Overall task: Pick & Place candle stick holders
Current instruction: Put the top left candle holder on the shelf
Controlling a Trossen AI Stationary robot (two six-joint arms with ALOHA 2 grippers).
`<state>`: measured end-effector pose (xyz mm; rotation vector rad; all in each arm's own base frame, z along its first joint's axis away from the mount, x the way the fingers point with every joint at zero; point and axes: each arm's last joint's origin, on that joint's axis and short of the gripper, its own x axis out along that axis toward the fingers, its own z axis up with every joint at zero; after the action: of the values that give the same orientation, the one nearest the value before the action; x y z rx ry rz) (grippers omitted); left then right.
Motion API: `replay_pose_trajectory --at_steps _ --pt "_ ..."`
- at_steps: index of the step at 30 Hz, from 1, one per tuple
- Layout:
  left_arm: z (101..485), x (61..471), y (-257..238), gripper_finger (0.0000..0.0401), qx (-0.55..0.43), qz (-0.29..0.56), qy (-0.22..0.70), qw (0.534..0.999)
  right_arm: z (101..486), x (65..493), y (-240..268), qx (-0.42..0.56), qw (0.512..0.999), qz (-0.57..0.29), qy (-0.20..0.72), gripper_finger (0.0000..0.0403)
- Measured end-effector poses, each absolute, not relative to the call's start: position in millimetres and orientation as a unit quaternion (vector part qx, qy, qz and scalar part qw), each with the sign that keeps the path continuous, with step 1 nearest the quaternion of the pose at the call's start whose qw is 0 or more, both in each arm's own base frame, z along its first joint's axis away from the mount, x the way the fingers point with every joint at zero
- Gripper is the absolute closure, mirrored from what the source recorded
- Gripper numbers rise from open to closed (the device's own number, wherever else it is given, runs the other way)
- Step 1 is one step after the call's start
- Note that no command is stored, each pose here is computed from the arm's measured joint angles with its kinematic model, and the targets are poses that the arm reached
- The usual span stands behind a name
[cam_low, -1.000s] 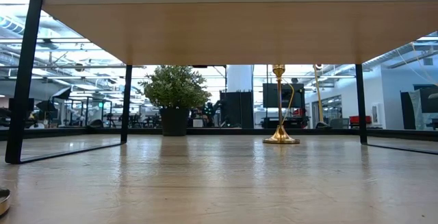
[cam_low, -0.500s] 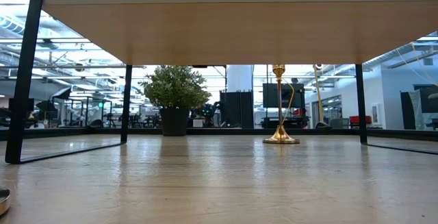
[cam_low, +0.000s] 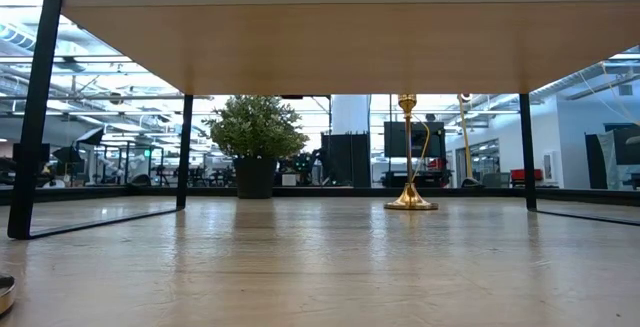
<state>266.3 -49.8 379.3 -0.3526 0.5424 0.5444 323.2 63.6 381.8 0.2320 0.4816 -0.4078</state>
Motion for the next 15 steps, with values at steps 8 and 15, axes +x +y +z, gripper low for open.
replay_pose_trajectory --at_steps 8,15 --pt "379.7 266.6 -49.9 0.04 -0.174 0.264 0.26 0.912 380.3 321.5 65.2 0.114 0.941 -0.209 0.241 0.0329" --pt "379.9 266.7 -49.8 0.04 -0.175 0.266 0.258 0.912 380.1 321.0 66.8 0.114 0.941 -0.207 0.242 0.033"
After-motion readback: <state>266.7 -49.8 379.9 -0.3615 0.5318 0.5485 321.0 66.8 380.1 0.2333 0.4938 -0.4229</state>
